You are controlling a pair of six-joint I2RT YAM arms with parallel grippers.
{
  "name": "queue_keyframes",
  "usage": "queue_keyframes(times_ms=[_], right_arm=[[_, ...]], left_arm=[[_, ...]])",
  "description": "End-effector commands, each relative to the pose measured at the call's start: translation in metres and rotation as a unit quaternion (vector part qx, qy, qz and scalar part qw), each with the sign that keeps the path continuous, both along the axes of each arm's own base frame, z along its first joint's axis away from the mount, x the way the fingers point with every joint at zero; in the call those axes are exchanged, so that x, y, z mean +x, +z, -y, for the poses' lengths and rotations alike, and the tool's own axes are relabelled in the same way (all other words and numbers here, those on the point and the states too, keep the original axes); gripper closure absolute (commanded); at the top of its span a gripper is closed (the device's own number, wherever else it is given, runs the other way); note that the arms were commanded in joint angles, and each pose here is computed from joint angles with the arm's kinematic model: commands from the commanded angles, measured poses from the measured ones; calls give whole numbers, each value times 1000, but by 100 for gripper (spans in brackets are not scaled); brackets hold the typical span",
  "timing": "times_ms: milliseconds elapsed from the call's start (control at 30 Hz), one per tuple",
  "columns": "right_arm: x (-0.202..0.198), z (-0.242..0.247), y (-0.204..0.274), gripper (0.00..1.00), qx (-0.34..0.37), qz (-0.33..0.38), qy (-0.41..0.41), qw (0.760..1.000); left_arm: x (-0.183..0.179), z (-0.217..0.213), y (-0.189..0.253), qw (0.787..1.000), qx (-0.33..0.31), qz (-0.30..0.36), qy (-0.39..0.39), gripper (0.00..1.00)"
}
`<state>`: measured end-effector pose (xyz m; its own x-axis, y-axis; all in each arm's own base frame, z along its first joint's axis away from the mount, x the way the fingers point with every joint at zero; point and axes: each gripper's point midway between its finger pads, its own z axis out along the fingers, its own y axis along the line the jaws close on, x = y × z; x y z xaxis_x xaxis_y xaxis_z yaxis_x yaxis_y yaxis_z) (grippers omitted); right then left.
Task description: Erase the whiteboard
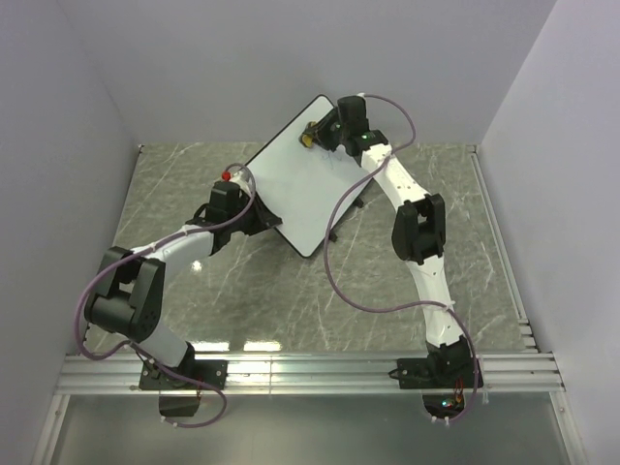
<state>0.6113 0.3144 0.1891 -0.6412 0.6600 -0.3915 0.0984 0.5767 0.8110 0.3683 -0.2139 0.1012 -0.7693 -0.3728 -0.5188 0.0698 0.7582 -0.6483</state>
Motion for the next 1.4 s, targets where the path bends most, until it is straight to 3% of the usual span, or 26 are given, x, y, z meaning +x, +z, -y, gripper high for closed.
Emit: queue_keyframes(times_ms=[0, 100, 233, 367, 467, 567, 733, 833, 967, 1200, 1367], right_arm=[[-2, -2, -3, 100, -26, -3, -16, 1000], [-15, 39, -47, 100, -82, -88, -53, 991], [-63, 91, -112, 100, -206, -192, -68, 957], [-96, 114, -138, 100, -266, -227, -51, 935], [-106, 116, -146, 100, -268, -247, -44, 930], [-89, 100, -136, 100, -238, -235, -39, 941], [-22, 51, -65, 100, -113, -100, -39, 988], [5, 26, -17, 100, -23, -19, -31, 999], [25, 5, 16, 100, 38, 28, -27, 999], [37, 12, 17, 100, 19, 61, -63, 996], [19, 53, -29, 100, -64, -18, -87, 994]], left_arm=[[-102, -8, -97, 967, 119, -170, -148, 100], [-103, -8, -98, 966, 123, -172, -150, 100], [-104, -9, -99, 965, 127, -171, -150, 100], [-104, -10, -98, 966, 128, -169, -149, 100], [-105, -9, -99, 965, 127, -172, -151, 100], [-107, -8, -100, 963, 131, -176, -155, 100], [-115, -2, -106, 953, 160, -182, -181, 100], [-124, 4, -112, 945, 176, -187, -200, 100], [-124, 7, -111, 944, 177, -183, -212, 100], [-133, 8, -112, 938, 186, -187, -227, 100], [-140, 0, -112, 933, 198, -205, -221, 100]])
